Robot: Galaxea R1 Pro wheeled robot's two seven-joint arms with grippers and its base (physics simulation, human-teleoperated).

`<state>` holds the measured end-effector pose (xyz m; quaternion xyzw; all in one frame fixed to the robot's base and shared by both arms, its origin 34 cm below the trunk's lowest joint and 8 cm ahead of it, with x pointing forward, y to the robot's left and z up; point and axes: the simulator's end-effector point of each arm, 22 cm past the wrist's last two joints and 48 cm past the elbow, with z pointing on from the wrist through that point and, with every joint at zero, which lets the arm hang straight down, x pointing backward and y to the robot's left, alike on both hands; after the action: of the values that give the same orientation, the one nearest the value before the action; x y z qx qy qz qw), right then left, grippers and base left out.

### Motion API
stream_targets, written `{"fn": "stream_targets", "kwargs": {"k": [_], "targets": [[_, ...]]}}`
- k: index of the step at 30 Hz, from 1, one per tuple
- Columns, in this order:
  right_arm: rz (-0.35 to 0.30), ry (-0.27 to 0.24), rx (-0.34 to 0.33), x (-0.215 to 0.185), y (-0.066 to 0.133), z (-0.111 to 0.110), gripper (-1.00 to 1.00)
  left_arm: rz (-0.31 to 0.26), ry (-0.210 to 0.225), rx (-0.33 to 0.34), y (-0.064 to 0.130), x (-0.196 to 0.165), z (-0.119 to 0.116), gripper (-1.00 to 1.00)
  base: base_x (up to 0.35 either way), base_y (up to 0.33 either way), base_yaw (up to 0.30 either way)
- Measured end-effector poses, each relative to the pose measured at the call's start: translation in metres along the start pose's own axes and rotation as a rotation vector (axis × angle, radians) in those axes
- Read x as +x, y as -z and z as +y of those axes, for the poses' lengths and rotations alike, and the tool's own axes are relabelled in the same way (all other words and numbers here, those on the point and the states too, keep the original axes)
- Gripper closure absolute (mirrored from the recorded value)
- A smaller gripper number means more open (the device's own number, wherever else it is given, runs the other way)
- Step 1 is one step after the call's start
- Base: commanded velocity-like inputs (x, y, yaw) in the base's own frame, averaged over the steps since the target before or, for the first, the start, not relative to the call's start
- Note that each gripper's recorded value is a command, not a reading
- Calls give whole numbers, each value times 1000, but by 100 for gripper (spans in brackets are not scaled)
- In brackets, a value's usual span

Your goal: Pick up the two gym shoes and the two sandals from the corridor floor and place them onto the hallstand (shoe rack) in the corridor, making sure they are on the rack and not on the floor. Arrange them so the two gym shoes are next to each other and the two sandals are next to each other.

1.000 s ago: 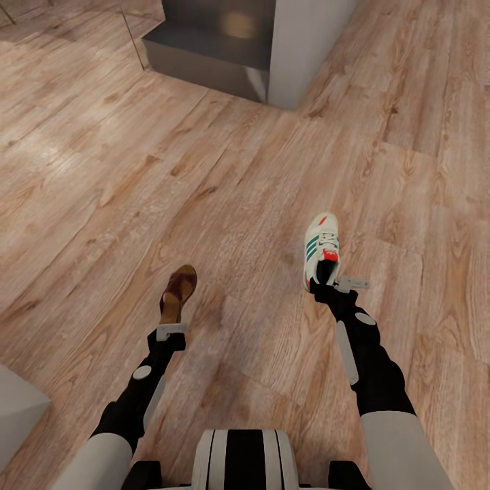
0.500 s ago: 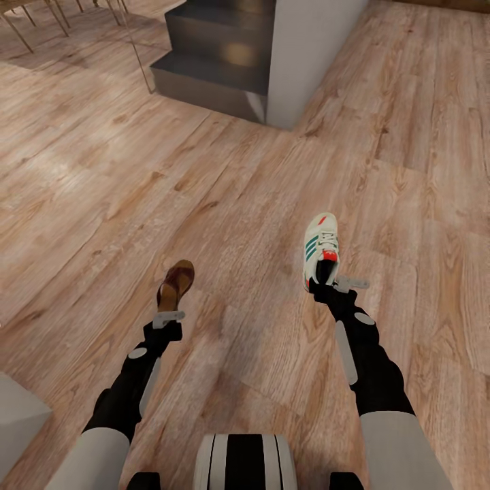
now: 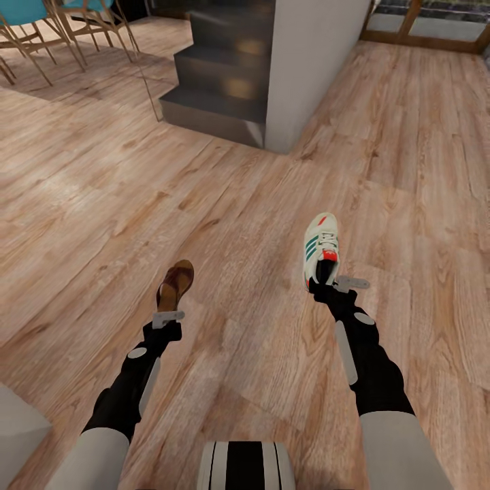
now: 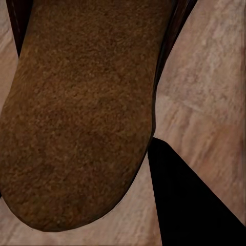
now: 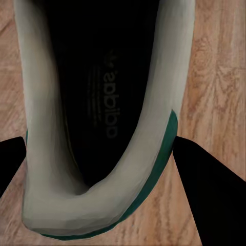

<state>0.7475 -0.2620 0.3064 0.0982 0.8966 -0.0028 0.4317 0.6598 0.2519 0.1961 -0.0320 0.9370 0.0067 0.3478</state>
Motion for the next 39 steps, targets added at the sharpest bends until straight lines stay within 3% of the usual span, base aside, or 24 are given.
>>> {"fn": "stream_targets", "kwargs": {"k": [39], "targets": [[-235, -22, -39, -145, 80, 16, 100, -220, 11, 16, 71, -131, -6, 100, 0, 0, 0]]}}
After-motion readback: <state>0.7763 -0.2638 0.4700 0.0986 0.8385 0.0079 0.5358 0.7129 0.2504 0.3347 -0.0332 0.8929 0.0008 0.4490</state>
